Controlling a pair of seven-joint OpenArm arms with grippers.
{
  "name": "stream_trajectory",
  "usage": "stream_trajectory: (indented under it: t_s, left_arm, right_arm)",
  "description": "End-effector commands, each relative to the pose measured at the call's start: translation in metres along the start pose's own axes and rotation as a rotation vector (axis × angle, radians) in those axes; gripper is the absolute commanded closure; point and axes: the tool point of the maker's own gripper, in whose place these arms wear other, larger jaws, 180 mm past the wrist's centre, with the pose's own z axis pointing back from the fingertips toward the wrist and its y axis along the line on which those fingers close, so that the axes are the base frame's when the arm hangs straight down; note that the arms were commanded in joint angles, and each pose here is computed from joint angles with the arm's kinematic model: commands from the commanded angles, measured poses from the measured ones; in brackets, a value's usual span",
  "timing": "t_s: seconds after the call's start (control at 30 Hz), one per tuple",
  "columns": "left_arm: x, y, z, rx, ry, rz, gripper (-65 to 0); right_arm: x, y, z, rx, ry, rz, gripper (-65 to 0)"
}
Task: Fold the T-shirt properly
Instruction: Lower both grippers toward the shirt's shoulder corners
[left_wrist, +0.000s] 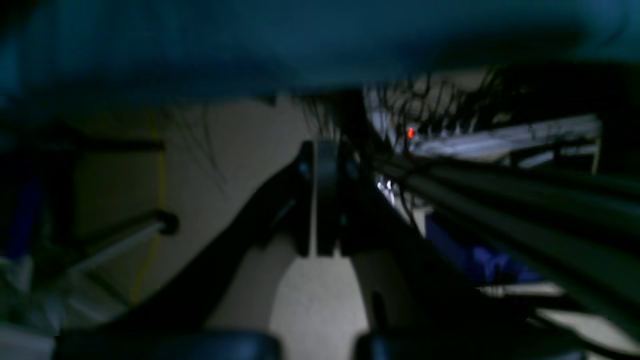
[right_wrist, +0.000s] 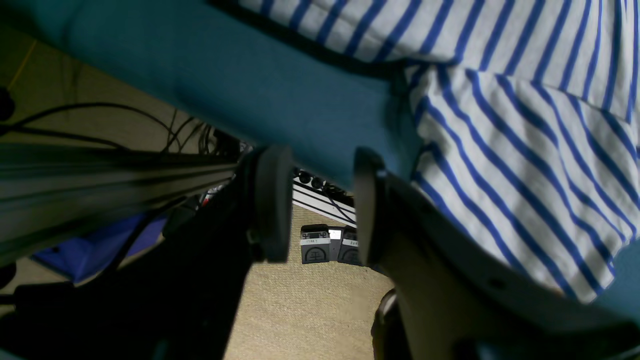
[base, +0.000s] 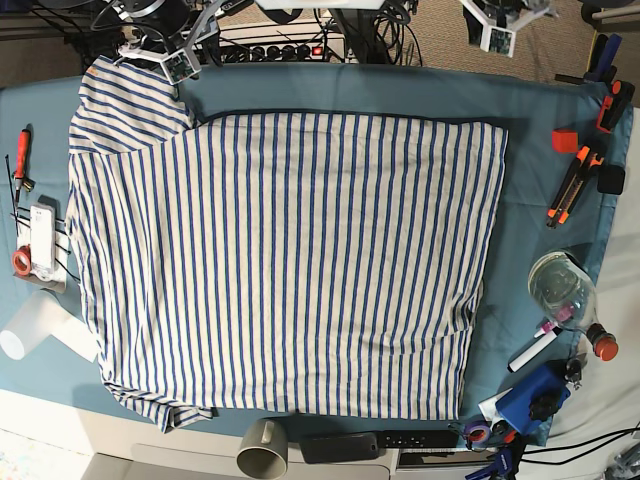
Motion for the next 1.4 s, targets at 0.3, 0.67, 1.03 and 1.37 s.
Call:
stream_trajectory:
  t_s: [0.3,0.67,1.03,1.37]
  left_arm:
    - [0.05,0.009,-0.011,0.033,-0.123,-0.041,-21.5]
    - [0.078,0.014,-0.022,0.047,-0.187,-0.045,-21.5]
    - [0.078,0.014,-0.022,0.047,-0.19,-0.045,-21.5]
    - [0.078,0.014,-0.022,0.047,-0.19,-0.045,-21.5]
  right_arm:
    - [0.003,-0.034,0.006,-0.196,0.003,0.077,-21.1]
    - [0.004,-0.037,0.004,-0.208,0.012,0.073,-29.3]
    - [0.016,-0.065,0.001,-0.333,0.015,0.067,-29.6]
    - [0.032,-0.16,0.046,-0.727,-0.036,0.11,-29.6]
